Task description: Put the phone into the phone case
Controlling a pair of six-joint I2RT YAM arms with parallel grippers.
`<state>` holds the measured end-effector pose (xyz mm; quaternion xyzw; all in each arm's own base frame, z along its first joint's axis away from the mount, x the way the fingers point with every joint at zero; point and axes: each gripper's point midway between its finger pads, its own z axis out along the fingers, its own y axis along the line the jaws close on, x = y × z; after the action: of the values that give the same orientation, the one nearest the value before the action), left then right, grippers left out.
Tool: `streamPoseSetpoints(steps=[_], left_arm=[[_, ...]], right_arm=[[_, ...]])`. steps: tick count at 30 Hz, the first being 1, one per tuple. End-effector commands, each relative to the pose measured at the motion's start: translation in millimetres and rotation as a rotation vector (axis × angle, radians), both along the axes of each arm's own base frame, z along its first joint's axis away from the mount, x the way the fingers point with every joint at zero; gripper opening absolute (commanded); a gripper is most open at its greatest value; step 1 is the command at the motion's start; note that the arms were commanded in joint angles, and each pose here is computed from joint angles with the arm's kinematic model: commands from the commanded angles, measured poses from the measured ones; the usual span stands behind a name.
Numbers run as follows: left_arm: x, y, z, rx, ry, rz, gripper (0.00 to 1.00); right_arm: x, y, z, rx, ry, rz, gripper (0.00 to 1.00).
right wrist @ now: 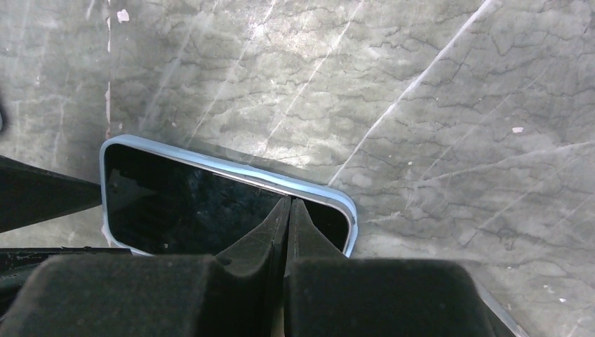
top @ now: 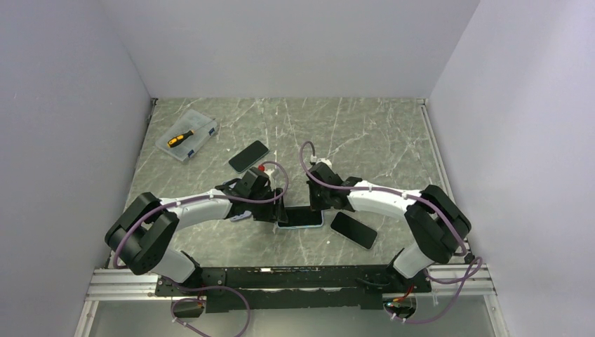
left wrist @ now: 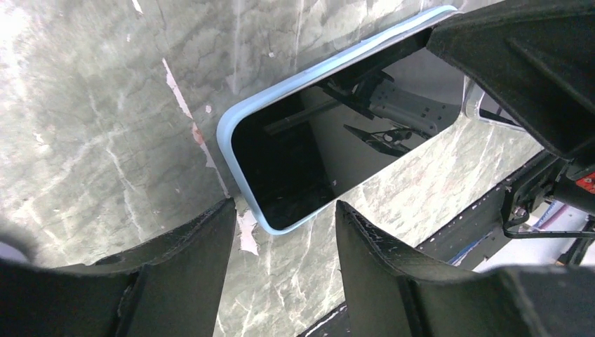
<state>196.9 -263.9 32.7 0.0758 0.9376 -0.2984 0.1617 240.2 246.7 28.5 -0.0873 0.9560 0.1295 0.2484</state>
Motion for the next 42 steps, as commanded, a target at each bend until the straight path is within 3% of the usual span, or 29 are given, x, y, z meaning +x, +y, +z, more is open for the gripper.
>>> streamPoseSetpoints(steps=[1, 6, 12, 19, 30, 42], left_arm=[[18, -1, 25, 0.018, -0.090, 0.001, 0.61], [26, -7, 47, -0.002, -0.137, -0.012, 0.63], [23, -40, 59, -0.142, -0.105, -0.090, 0.60], [14, -80, 43, -0.182, -0.041, -0.173, 0.50], [14, -89, 4, -0.110, 0.012, -0.171, 0.15], [24, -76, -31, 0.016, 0.018, -0.116, 0.04]], right_arm=[[-48, -40, -47, -0.143, 0.173, -0.001, 0.00], [-49, -45, -43, -0.152, 0.163, -0.021, 0.00], [-48, -51, -35, -0.160, 0.139, -0.041, 0.00], [-54, -59, -40, -0.160, 0.150, -0.057, 0.00], [-58, -55, -47, -0.136, 0.172, -0.052, 0.00], [-72, -71, -69, -0.133, 0.236, -0.149, 0.00]])
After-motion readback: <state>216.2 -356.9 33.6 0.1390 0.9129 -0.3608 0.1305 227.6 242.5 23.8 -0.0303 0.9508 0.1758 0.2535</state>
